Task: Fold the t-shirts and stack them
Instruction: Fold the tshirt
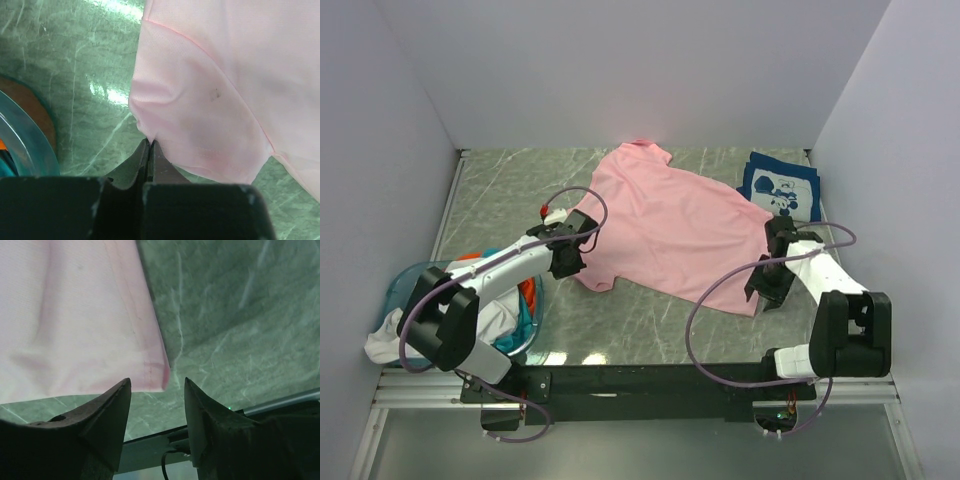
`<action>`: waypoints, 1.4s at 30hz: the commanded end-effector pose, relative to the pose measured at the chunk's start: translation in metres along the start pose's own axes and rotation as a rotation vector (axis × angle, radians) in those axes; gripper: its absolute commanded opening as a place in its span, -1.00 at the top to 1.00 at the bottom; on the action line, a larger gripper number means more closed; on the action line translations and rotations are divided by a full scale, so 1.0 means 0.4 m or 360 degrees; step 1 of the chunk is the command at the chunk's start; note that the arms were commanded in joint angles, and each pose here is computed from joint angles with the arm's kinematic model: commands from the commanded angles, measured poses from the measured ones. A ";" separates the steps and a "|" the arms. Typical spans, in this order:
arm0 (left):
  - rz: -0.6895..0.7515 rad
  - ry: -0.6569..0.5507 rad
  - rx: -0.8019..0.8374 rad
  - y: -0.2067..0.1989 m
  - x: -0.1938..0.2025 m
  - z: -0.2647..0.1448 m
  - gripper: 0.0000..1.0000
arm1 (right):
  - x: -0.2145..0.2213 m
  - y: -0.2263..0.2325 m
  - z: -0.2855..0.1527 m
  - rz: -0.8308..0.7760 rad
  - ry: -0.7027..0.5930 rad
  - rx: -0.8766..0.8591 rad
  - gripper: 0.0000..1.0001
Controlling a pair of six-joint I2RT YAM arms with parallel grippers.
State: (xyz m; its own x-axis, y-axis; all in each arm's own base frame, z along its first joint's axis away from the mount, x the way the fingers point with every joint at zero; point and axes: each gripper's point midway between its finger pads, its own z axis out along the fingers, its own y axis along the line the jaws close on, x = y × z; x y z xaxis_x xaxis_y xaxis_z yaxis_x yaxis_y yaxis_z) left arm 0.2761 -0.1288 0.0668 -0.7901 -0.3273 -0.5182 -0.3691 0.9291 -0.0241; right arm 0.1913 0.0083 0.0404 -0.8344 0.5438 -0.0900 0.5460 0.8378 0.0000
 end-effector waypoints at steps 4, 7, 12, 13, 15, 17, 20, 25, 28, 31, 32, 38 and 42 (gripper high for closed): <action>-0.0005 -0.0078 0.0099 -0.017 -0.040 -0.039 0.99 | 0.065 -0.041 -0.003 0.0092 0.0076 0.0073 0.00; -0.0004 -0.0082 0.0110 -0.014 -0.044 -0.040 0.99 | 0.074 -0.043 0.001 0.0104 0.0096 0.0082 0.07; 0.0002 -0.0080 0.0111 -0.007 -0.047 -0.036 0.99 | 0.088 -0.044 0.016 0.0115 0.0125 0.0087 0.10; 0.0008 -0.0073 0.0113 -0.007 -0.045 -0.033 0.99 | 0.089 -0.041 0.021 0.0115 0.0130 0.0091 0.10; 0.0005 -0.0073 0.0118 -0.006 -0.048 -0.032 0.99 | 0.085 -0.036 0.022 0.0115 0.0127 0.0091 0.10; 0.0015 -0.0068 0.0123 -0.008 -0.049 -0.031 0.99 | 0.077 -0.028 0.020 0.0135 0.0110 0.0084 0.10; 0.0028 -0.0069 0.0120 -0.006 -0.052 -0.030 0.99 | 0.060 -0.012 0.009 0.0157 0.0078 0.0041 0.10; 0.0018 -0.0063 0.0120 -0.002 -0.052 -0.028 0.99 | 0.053 -0.012 0.018 0.0159 0.0074 0.0059 0.09; 0.0020 -0.0066 0.0117 0.000 -0.053 -0.029 0.99 | 0.054 -0.008 0.030 0.0162 0.0080 0.0052 0.09; 0.0025 -0.0065 0.0110 0.003 -0.053 -0.029 0.99 | 0.056 -0.007 0.042 0.0164 0.0098 0.0056 0.09; 0.0026 -0.0064 0.0109 0.003 -0.052 -0.028 0.99 | 0.056 -0.007 0.045 0.0161 0.0098 0.0059 0.10; 0.0031 -0.0060 0.0096 0.009 -0.051 -0.028 0.99 | 0.054 -0.004 0.066 0.0172 0.0112 0.0069 0.24; 0.0027 -0.0060 0.0093 0.010 -0.051 -0.029 0.99 | 0.055 0.000 0.073 0.0168 0.0123 0.0059 0.48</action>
State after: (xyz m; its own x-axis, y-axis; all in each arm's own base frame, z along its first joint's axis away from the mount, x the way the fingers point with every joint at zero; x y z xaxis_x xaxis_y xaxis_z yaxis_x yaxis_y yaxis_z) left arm 0.2824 -0.1211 0.0785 -0.7914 -0.3062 -0.5290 -0.3333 0.9417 -0.0466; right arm 0.1713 0.0180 0.0132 -0.7774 0.6290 -0.0043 0.6287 0.7767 -0.0372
